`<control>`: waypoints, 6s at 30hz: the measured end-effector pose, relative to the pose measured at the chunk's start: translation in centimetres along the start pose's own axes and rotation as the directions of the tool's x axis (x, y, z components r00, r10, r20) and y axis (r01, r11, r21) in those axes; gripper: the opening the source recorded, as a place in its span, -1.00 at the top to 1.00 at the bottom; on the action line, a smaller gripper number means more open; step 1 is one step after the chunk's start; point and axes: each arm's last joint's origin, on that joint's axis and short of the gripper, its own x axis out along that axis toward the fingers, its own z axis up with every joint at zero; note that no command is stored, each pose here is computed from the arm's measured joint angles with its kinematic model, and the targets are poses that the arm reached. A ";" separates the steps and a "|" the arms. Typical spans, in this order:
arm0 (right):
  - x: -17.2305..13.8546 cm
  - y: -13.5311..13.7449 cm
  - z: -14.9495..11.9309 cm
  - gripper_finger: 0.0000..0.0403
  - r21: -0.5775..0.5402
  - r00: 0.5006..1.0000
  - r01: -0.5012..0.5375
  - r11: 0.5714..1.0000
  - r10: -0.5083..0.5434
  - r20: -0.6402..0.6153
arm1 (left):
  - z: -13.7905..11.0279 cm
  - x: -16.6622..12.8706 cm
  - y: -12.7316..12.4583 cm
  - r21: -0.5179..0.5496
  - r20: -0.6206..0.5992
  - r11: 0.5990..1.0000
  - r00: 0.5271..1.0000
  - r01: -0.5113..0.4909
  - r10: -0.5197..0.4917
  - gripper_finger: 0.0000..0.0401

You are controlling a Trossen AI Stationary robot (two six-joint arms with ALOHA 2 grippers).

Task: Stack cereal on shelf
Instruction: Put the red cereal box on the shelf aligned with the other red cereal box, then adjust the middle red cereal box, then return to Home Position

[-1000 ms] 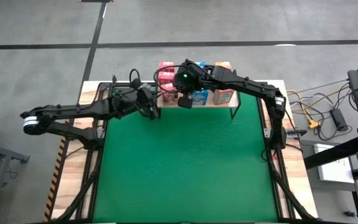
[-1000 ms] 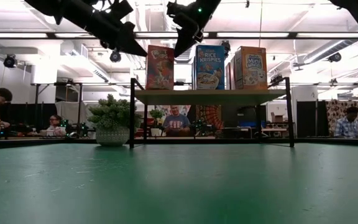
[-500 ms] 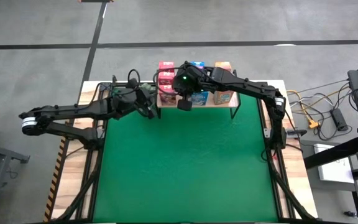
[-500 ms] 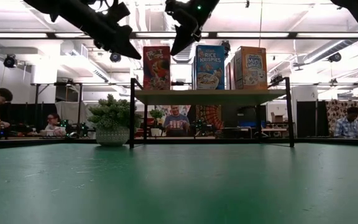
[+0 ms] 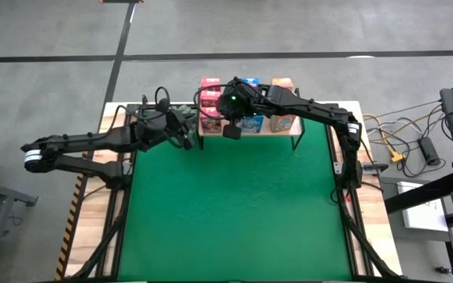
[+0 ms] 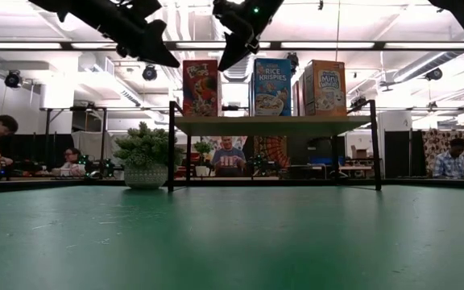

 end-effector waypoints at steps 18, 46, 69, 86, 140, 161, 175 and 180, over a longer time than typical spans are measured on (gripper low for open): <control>0.2 0.0 -0.1 0.96 -0.001 1.000 0.005 1.000 -0.005 0.004 | 0.5 -1.8 -0.3 -0.016 0.040 0.999 0.998 0.045 -0.045 0.82; 1.5 -5.1 -1.0 0.96 0.031 0.987 0.156 0.987 -0.157 0.028 | 0.4 -2.7 -0.5 -0.019 0.025 0.997 0.997 0.075 -0.074 0.82; 2.1 -5.1 -0.7 0.96 0.037 0.984 0.167 0.985 -0.169 0.058 | 0.3 -2.7 -0.5 -0.018 0.023 0.997 0.997 0.075 -0.075 0.82; -1.9 -2.6 -0.8 0.96 0.008 0.995 0.058 0.998 -0.059 0.081 | -0.4 -4.7 -0.1 0.013 0.029 0.993 0.993 0.115 -0.115 0.82; -14.8 8.9 -29.0 0.96 -0.075 0.604 -0.079 0.994 0.107 0.790 | -9.3 -10.4 0.3 -0.081 0.222 0.897 0.886 0.434 -0.408 0.82; -12.3 10.3 -33.5 0.96 -0.074 0.564 -0.053 0.996 0.091 0.821 | -14.3 -10.8 -0.3 -0.054 0.381 0.836 0.786 0.545 -0.488 0.82; -10.3 11.2 -34.6 0.96 -0.055 0.519 -0.199 0.979 0.153 0.841 | -15.7 -9.8 -1.8 0.036 0.498 0.756 0.644 0.654 -0.581 0.82; -10.2 11.2 -34.6 0.96 -0.050 0.528 -0.207 0.977 0.154 0.835 | -15.7 -9.6 -1.5 -0.043 0.490 0.823 0.730 0.566 -0.476 0.82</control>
